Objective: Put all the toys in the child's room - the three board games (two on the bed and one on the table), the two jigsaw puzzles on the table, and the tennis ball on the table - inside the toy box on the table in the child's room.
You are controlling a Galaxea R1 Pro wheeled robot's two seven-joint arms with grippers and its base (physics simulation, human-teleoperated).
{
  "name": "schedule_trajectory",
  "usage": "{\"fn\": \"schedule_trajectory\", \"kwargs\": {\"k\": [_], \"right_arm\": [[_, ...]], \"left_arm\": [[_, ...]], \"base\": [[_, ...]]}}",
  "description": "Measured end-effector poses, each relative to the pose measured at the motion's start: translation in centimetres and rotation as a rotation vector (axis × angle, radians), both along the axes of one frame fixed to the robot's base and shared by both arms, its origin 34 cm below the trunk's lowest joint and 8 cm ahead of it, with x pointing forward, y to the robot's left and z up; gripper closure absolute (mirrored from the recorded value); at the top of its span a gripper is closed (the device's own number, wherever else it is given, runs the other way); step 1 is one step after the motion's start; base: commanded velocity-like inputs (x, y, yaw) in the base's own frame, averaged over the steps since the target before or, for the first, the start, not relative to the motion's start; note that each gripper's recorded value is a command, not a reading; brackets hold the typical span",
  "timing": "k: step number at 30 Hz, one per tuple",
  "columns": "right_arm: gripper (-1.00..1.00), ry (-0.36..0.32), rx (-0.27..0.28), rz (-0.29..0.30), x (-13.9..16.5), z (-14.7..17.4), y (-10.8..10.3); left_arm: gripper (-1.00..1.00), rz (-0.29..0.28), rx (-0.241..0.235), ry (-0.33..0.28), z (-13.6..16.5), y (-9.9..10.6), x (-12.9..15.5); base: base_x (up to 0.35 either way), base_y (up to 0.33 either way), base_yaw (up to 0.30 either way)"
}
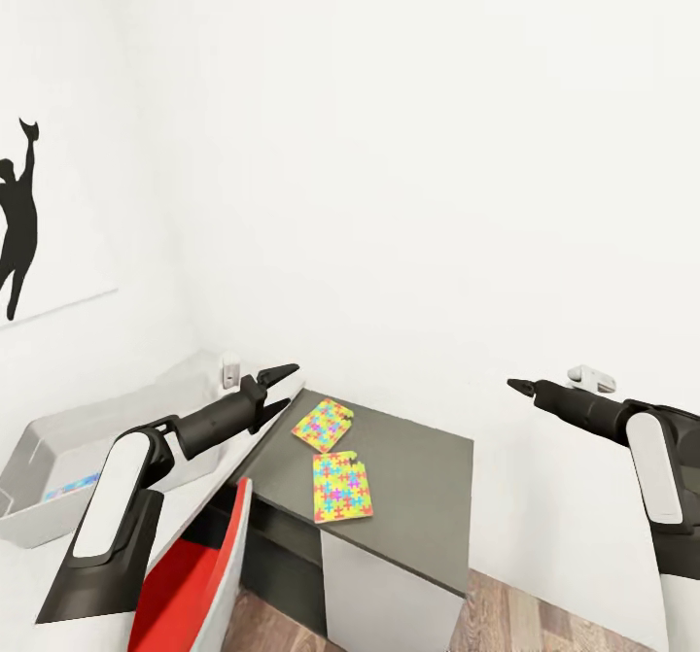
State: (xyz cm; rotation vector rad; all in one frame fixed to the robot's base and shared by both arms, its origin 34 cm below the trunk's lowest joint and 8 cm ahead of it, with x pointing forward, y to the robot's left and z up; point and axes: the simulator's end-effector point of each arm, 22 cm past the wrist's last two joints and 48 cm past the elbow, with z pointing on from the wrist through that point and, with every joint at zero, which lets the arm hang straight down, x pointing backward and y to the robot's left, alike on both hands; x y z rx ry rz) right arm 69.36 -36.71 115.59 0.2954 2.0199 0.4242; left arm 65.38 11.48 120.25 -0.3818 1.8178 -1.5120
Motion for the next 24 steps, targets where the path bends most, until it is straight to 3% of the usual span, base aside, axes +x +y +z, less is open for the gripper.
{"fn": "schedule_trajectory", "kwargs": {"k": [24], "right_arm": [[-1.0,0.026,0.015,-0.01,0.1,-0.8,-0.3]], "left_arm": [[-1.0,0.003,0.007,-0.008,0.5,0.1,-0.2]], "base": [[0.0,0.0,-0.275]]}}
